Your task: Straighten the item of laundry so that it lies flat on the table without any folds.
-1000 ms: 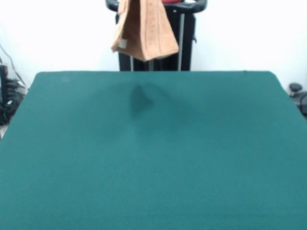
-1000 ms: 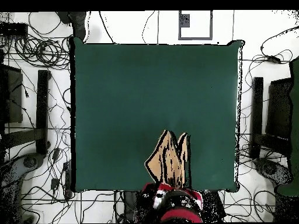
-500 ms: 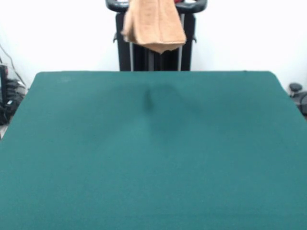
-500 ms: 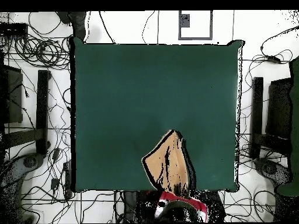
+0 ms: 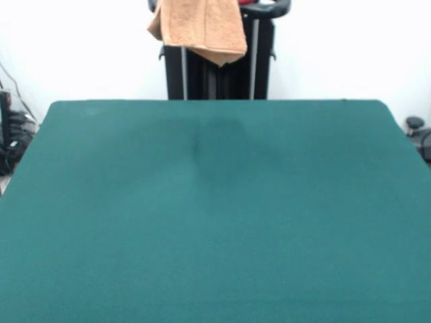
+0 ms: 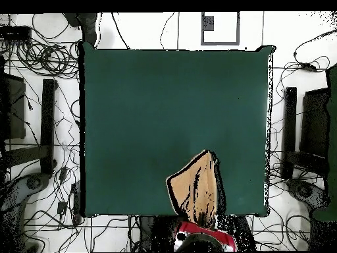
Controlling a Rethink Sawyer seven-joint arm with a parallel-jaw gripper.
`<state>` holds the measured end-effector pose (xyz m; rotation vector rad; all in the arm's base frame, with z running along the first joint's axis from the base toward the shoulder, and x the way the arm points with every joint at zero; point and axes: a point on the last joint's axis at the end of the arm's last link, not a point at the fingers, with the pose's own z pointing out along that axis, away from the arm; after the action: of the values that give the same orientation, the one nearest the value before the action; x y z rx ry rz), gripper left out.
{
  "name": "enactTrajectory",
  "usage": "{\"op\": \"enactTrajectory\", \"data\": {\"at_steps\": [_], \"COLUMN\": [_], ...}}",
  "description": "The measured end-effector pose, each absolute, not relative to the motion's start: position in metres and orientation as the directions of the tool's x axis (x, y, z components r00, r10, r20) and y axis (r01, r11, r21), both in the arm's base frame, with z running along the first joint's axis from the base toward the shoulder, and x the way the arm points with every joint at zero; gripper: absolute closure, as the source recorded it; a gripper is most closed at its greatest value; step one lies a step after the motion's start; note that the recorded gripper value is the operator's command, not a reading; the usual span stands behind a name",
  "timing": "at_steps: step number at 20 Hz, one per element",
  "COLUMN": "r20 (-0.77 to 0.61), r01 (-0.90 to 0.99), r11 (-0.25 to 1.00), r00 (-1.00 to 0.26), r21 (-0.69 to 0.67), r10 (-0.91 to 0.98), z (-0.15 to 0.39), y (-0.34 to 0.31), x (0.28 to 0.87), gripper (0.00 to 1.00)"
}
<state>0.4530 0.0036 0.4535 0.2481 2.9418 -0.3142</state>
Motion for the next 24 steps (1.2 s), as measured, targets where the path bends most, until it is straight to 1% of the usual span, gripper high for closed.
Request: {"op": "enactTrajectory", "data": {"at_steps": [6, 15, 24], "r20": [-0.196, -0.231, -0.236], "r01": [0.201, 0.349, 0.403], "r11": [0.96, 0.924, 0.902], "r00": [-0.967, -0.923, -0.902], "r21": [-0.195, -0.157, -0.155], "r10": [0.162, 0.309, 0.362], "z": [0.464, 0.478, 0.482], "y": [0.024, 0.043, 0.055], "x": [0.451, 0.45, 0.45], "gripper": [1.0, 1.0, 1.0]}}
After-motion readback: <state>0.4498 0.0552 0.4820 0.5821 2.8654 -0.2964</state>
